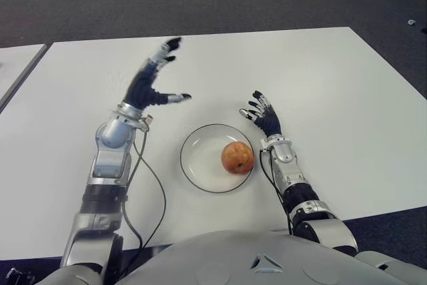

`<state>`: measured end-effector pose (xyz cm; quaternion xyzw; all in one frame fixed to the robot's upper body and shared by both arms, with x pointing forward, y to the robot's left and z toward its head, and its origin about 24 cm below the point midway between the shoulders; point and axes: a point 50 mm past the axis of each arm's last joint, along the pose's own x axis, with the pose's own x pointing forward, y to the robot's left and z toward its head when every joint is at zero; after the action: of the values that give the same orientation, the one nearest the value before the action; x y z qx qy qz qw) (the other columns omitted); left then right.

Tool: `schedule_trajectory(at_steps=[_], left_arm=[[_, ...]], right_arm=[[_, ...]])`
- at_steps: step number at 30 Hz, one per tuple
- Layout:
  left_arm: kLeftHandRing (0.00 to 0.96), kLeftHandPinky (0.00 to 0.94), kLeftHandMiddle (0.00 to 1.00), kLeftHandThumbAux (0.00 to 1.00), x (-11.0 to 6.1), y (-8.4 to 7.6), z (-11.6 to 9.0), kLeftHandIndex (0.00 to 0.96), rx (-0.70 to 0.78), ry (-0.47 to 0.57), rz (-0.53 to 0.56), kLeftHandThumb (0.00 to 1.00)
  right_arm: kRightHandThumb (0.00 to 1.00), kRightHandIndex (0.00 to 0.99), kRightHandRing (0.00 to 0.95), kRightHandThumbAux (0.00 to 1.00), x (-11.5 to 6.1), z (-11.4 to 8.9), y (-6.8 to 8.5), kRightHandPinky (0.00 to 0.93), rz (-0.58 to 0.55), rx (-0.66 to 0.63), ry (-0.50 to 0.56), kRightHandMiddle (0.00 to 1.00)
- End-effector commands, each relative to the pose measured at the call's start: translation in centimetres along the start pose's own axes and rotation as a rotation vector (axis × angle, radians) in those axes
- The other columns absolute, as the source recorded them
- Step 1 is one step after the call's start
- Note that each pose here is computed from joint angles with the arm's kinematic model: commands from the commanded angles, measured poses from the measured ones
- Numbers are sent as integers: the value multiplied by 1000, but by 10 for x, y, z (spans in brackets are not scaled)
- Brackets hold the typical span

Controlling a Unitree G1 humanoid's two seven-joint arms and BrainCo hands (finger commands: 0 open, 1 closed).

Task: Put the apples into the plate.

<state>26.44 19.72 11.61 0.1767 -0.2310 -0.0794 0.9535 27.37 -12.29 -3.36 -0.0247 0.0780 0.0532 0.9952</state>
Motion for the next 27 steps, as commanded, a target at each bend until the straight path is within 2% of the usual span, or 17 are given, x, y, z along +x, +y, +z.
schedule_trajectory(at_steps=[1, 6, 17, 22, 27], left_arm=[[0, 0, 0, 319, -5, 6, -5, 0, 11, 55, 161, 0], [0, 0, 0, 349, -13, 11, -10, 0, -28, 103, 286, 0], [0, 0, 0, 398, -29, 18, -29, 0, -68, 158, 370, 0], [0, 0, 0, 411, -31, 16, -33, 0, -87, 171, 386, 0], [0, 0, 0, 399, -39, 2, -45, 0, -104, 241, 402, 0]], right_arm=[[163, 11, 135, 706, -19, -37, 3, 220, 2, 3, 199, 75], [169, 11, 137, 706, -19, -37, 3, 220, 5, -1, 197, 77], [173, 12, 142, 716, -18, -37, 3, 221, 8, 3, 197, 83], [169, 12, 142, 720, -18, -37, 3, 224, 7, 2, 198, 82], [163, 14, 145, 715, -18, -37, 3, 228, 12, 3, 197, 84]])
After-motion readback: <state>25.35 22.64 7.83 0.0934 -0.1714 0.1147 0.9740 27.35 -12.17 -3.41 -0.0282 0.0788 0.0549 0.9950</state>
